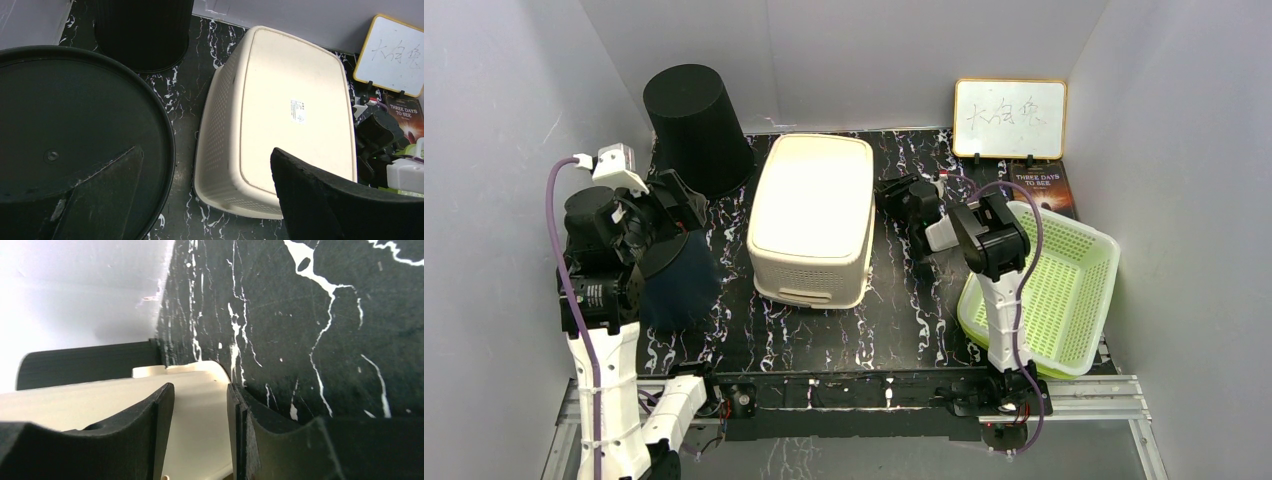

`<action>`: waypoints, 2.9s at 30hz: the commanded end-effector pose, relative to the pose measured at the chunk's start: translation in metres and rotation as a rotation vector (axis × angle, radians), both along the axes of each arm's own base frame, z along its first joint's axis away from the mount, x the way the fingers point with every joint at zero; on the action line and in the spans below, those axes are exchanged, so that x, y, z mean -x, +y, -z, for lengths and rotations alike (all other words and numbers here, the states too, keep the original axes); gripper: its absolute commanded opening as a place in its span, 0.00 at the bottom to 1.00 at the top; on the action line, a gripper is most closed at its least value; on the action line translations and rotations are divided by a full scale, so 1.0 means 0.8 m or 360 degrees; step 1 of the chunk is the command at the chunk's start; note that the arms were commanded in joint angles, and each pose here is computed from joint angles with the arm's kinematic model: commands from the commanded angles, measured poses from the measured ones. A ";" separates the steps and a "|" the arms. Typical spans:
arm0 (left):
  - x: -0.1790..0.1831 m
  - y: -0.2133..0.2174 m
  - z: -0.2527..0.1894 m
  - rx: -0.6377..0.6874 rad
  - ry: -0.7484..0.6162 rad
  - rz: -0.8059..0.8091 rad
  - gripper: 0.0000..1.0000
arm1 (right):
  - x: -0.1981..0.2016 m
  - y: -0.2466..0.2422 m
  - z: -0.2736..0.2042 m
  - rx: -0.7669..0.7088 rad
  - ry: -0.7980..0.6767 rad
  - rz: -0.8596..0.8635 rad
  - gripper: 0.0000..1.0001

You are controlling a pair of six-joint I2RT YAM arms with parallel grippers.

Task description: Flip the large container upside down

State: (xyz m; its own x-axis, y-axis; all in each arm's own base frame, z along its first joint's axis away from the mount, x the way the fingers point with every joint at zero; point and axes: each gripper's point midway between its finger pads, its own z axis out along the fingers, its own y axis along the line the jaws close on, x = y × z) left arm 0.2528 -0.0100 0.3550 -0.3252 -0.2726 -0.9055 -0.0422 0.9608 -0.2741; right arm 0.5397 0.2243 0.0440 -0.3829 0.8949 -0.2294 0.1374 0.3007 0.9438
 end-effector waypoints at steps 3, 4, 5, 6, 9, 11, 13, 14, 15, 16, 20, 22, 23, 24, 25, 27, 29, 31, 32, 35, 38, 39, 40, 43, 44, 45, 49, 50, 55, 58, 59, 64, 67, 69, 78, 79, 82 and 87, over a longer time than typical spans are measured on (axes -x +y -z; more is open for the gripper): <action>-0.002 -0.004 0.001 0.0004 -0.0016 0.0027 0.98 | 0.010 -0.024 -0.007 0.0467 0.0065 0.0017 0.42; -0.002 -0.004 0.001 0.0004 -0.0012 0.0026 0.98 | 0.013 -0.027 -0.015 0.0531 0.0057 0.0014 0.42; -0.003 -0.003 0.002 0.0005 -0.0010 0.0025 0.98 | 0.015 -0.029 -0.023 0.0597 0.0052 0.0013 0.42; -0.004 -0.004 0.003 0.0006 -0.0005 0.0029 0.98 | 0.021 -0.031 -0.033 0.0669 0.0060 0.0002 0.42; -0.007 -0.006 0.006 0.0014 0.0014 0.0044 0.98 | 0.039 -0.031 -0.062 0.0881 0.0024 -0.0033 0.42; -0.010 -0.007 0.005 0.0016 0.0013 0.0051 0.98 | 0.055 -0.025 -0.075 0.1004 0.0005 -0.0083 0.42; -0.012 -0.006 0.003 0.0013 0.0005 0.0052 0.98 | 0.071 -0.011 -0.085 0.1088 -0.0010 -0.0162 0.42; -0.013 -0.007 0.002 0.0011 0.0002 0.0055 0.98 | 0.079 -0.004 -0.089 0.1131 -0.0021 -0.0200 0.42; -0.014 -0.006 0.002 0.0012 0.0001 0.0056 0.98 | 0.088 0.006 -0.093 0.1172 -0.0037 -0.0232 0.42; -0.016 -0.007 0.001 0.0013 0.0001 0.0060 0.99 | 0.096 0.017 -0.097 0.1199 -0.0051 -0.0269 0.42; -0.021 -0.008 0.001 0.0019 -0.0007 0.0067 0.98 | 0.119 0.070 -0.104 0.1175 -0.0124 -0.0448 0.42; -0.022 -0.008 0.001 0.0028 -0.0009 0.0067 0.98 | 0.119 0.098 -0.107 0.1161 -0.0161 -0.0503 0.42; -0.023 -0.009 0.001 0.0029 -0.0010 0.0070 0.98 | 0.117 0.113 -0.109 0.1157 -0.0185 -0.0532 0.42; -0.023 -0.009 0.001 0.0033 -0.0010 0.0070 0.99 | 0.115 0.128 -0.110 0.1149 -0.0205 -0.0555 0.42; -0.023 -0.010 0.001 0.0036 -0.0011 0.0076 0.98 | 0.113 0.143 -0.110 0.1140 -0.0222 -0.0579 0.42; -0.023 -0.011 0.002 0.0039 -0.0008 0.0085 0.98 | 0.103 0.160 -0.109 0.1118 -0.0236 -0.0589 0.42; -0.022 -0.011 0.004 0.0037 -0.0004 0.0084 0.98 | 0.093 0.171 -0.106 0.1091 -0.0241 -0.0586 0.42; -0.021 -0.011 0.005 0.0035 -0.0006 0.0086 0.98 | 0.086 0.176 -0.109 0.1077 -0.0264 -0.0578 0.42; -0.021 -0.012 0.008 0.0037 0.0000 0.0091 0.98 | 0.082 0.179 -0.112 0.1086 -0.0273 -0.0579 0.43; -0.021 -0.012 0.012 0.0039 0.0011 0.0093 0.98 | 0.079 0.166 -0.109 0.1224 -0.0219 -0.0567 0.44; -0.021 -0.013 0.015 0.0039 0.0021 0.0098 0.98 | 0.084 0.126 -0.123 0.1429 -0.0181 -0.0449 0.46; -0.021 -0.013 0.017 0.0041 0.0022 0.0103 0.98 | 0.088 0.110 -0.129 0.1504 -0.0169 -0.0405 0.47; -0.022 -0.013 0.018 0.0044 0.0026 0.0105 0.98 | 0.092 0.092 -0.136 0.1579 -0.0157 -0.0355 0.48; -0.025 -0.014 0.022 0.0044 0.0041 0.0115 0.98 | 0.109 0.046 -0.154 0.1772 -0.0109 -0.0248 0.58; -0.027 -0.015 0.022 0.0046 0.0043 0.0120 0.98 | 0.116 0.029 -0.158 0.1841 -0.0071 -0.0217 0.63; -0.028 -0.016 0.021 0.0049 0.0041 0.0131 0.98 | 0.123 0.011 -0.164 0.1917 -0.0029 -0.0177 0.70; -0.035 -0.021 0.017 0.0060 0.0009 0.0168 0.98 | 0.155 -0.052 -0.182 0.2076 0.0130 -0.0033 0.98; -0.037 -0.023 0.018 0.0070 0.0010 0.0182 0.98 | 0.162 -0.063 -0.186 0.2089 0.0155 -0.0032 0.98; -0.047 -0.038 0.021 0.0142 0.0019 0.0279 0.98 | 0.210 -0.117 -0.188 0.2162 0.0351 0.0026 0.98; -0.049 -0.044 0.022 0.0172 0.0002 0.0319 0.98 | 0.238 -0.157 -0.180 0.2164 0.0506 0.0152 0.98; -0.050 -0.047 0.022 0.0187 -0.0006 0.0336 0.98 | 0.246 -0.171 -0.176 0.2161 0.0564 0.0186 0.98; -0.057 -0.063 0.022 0.0278 -0.0023 0.0426 0.98 | 0.285 -0.237 -0.166 0.2073 0.0784 0.0420 0.97; -0.058 -0.069 0.022 0.0315 -0.0048 0.0463 0.98 | 0.300 -0.259 -0.163 0.1986 0.0826 0.0495 0.94; -0.058 -0.071 0.025 0.0331 -0.0049 0.0479 0.98 | 0.306 -0.269 -0.157 0.1953 0.0849 0.0501 0.91; -0.054 -0.079 0.038 0.0370 -0.0046 0.0524 0.98 | 0.315 -0.272 -0.116 0.1898 0.0960 0.0389 0.72; -0.054 -0.079 0.039 0.0370 -0.0047 0.0523 0.98 | 0.316 -0.274 -0.116 0.1892 0.0961 0.0401 0.68; -0.053 -0.078 0.041 0.0368 -0.0045 0.0520 0.98 | 0.315 -0.277 -0.119 0.1874 0.0934 0.0440 0.56; -0.051 -0.078 0.048 0.0368 -0.0033 0.0516 0.98 | 0.313 -0.279 -0.115 0.1868 0.0904 0.0431 0.54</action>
